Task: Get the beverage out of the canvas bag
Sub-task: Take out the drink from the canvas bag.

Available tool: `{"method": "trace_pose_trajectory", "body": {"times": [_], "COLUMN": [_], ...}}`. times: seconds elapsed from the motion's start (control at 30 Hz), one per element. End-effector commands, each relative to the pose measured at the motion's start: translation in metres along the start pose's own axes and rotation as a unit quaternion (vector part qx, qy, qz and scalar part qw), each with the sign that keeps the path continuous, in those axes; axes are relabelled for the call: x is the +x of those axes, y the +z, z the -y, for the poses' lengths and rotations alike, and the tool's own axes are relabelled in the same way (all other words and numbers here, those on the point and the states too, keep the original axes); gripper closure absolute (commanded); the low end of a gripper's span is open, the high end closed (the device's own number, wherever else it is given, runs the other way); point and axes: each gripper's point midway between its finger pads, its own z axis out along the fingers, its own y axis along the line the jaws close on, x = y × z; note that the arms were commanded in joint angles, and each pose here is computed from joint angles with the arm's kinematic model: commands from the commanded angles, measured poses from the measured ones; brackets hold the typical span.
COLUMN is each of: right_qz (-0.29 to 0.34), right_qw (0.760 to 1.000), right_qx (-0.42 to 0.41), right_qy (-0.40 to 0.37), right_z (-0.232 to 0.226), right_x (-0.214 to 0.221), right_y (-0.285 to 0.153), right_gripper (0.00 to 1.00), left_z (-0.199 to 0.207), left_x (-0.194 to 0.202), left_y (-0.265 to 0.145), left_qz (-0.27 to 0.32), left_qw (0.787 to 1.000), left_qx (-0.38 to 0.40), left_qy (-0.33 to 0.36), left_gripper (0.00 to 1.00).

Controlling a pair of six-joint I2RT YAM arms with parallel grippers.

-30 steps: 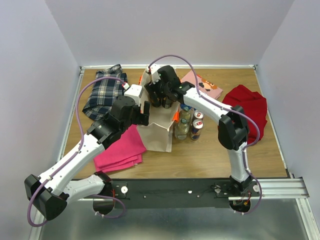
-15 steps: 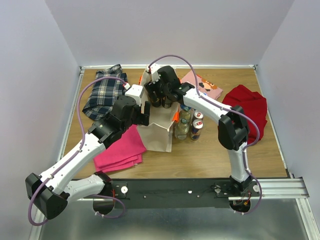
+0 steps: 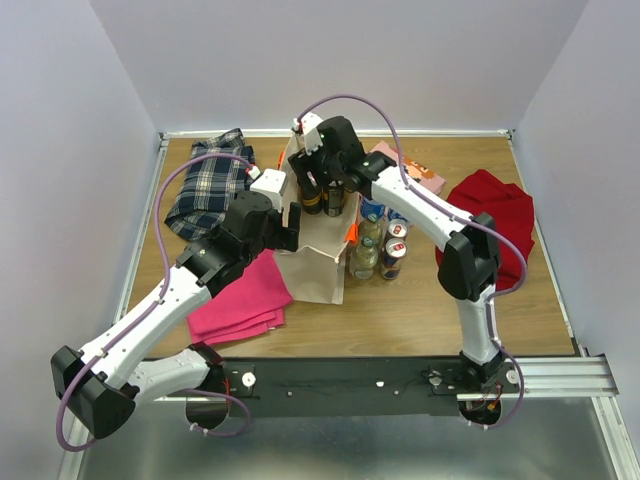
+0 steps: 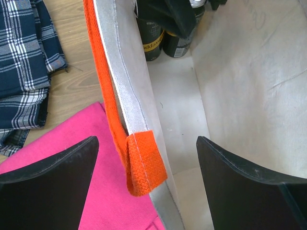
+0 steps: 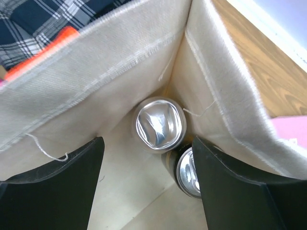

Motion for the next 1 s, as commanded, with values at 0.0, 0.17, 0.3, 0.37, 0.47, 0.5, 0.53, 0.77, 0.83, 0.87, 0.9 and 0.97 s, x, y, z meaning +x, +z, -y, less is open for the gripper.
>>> {"method": "trace_pose_trajectory", "body": {"times": [0.0,0.17,0.3,0.37,0.47,0.5,0.53,0.77,0.83,0.87,0.9,0.97], "right_qz": [-0.006,-0.016,-0.042,-0.048,-0.053,-0.056,-0.059,-0.052,-0.059,-0.062,-0.068,-0.074], "right_qw": [0.999,0.998,0.996,0.996,0.996,0.996,0.996,0.997,0.997,0.996,0.996,0.996], "right_qx": [-0.028,-0.052,-0.068,-0.071,-0.065,-0.063,-0.057,-0.038,-0.033,-0.031,-0.027,-0.014], "right_qy": [-0.018,-0.029,-0.027,-0.027,-0.029,-0.03,-0.033,-0.045,-0.047,-0.049,-0.049,-0.05], "right_z": [-0.006,-0.012,-0.018,-0.019,-0.017,-0.016,-0.014,-0.006,-0.004,-0.003,-0.002,0.003], "right_x": [-0.011,-0.014,0.0,0.006,0.01,0.012,0.013,0.009,0.011,0.013,0.016,0.021], "right_y": [-0.003,0.004,0.013,0.016,0.02,0.021,0.021,0.029,0.034,0.036,0.037,0.042], "right_gripper": [0.18,0.17,0.17,0.17,0.17,0.17,0.17,0.16,0.16,0.16,0.16,0.16], "left_z": [0.001,0.0,0.0,0.0,-0.001,-0.002,-0.002,-0.003,-0.003,-0.003,-0.002,-0.002], "left_x": [-0.008,-0.008,-0.009,-0.01,-0.011,-0.01,-0.01,-0.009,-0.01,-0.01,-0.012,-0.012], "left_y": [-0.001,-0.002,-0.002,-0.003,-0.003,-0.004,-0.004,-0.004,-0.004,-0.003,-0.003,-0.003], "left_qz": [0.012,0.013,0.014,0.014,0.015,0.017,0.016,0.014,0.014,0.014,0.015,0.015], "left_qw": [1.0,1.0,1.0,1.0,1.0,1.0,1.0,1.0,1.0,1.0,1.0,1.0], "left_qx": [0.005,0.002,0.001,0.001,0.0,-0.001,-0.001,-0.003,-0.004,-0.004,-0.003,-0.002], "left_qy": [-0.002,-0.002,-0.002,0.0,0.003,0.002,0.002,0.007,0.006,0.006,0.006,0.006], "left_gripper": [0.07,0.08,0.08,0.08,0.08,0.07,0.07,0.07,0.07,0.07,0.07,0.07]}}
